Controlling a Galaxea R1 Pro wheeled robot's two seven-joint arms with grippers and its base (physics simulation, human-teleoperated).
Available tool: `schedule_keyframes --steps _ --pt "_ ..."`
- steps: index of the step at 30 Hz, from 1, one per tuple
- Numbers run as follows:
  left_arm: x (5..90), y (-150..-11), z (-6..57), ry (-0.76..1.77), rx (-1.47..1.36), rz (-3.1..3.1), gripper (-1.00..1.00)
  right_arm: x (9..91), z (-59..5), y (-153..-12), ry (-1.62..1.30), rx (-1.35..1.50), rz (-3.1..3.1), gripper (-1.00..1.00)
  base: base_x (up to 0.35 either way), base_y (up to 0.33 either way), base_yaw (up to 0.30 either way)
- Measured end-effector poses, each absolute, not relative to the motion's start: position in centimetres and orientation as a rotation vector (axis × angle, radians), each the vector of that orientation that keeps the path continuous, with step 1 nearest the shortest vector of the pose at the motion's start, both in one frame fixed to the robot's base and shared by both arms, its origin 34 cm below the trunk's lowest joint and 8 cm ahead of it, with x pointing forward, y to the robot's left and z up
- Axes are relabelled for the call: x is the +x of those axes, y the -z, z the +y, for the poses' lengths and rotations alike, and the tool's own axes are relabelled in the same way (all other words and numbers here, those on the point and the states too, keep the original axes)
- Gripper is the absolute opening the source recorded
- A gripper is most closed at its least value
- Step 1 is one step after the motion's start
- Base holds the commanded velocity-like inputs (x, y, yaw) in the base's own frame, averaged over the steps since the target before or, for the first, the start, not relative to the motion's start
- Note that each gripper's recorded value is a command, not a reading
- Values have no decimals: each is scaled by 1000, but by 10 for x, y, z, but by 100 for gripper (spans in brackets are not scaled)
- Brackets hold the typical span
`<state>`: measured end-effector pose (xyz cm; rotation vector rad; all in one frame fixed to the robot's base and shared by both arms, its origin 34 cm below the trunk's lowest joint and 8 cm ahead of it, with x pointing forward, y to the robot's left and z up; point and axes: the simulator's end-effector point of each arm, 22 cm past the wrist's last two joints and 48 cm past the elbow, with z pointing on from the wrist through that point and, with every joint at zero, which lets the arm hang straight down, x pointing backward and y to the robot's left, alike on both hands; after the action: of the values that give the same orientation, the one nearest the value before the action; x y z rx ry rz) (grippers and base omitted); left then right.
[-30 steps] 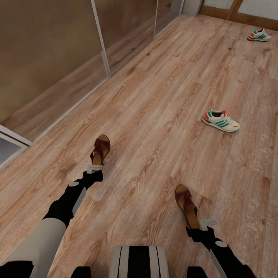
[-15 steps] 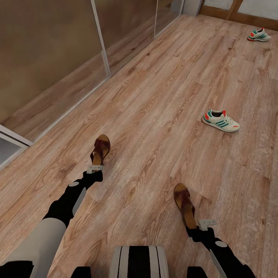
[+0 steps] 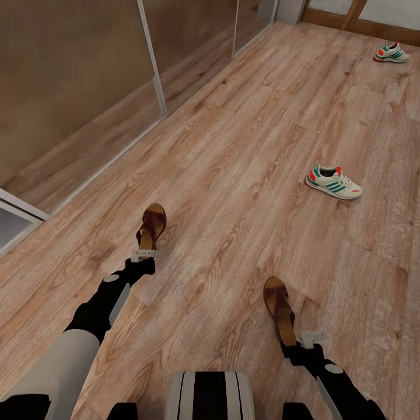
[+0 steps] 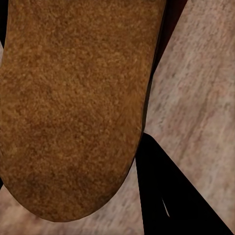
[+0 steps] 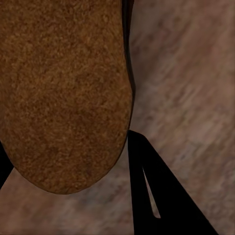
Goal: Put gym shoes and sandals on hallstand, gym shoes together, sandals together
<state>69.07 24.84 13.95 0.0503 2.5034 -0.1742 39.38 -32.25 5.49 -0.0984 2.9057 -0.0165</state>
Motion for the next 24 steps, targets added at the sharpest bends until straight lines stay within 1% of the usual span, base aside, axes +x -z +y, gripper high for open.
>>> schedule_keyframes --steps 24 --pt "709 -185 256 154 56 2439 -100 426 -322 -82 20 -95 2827 -100 0 0 0"
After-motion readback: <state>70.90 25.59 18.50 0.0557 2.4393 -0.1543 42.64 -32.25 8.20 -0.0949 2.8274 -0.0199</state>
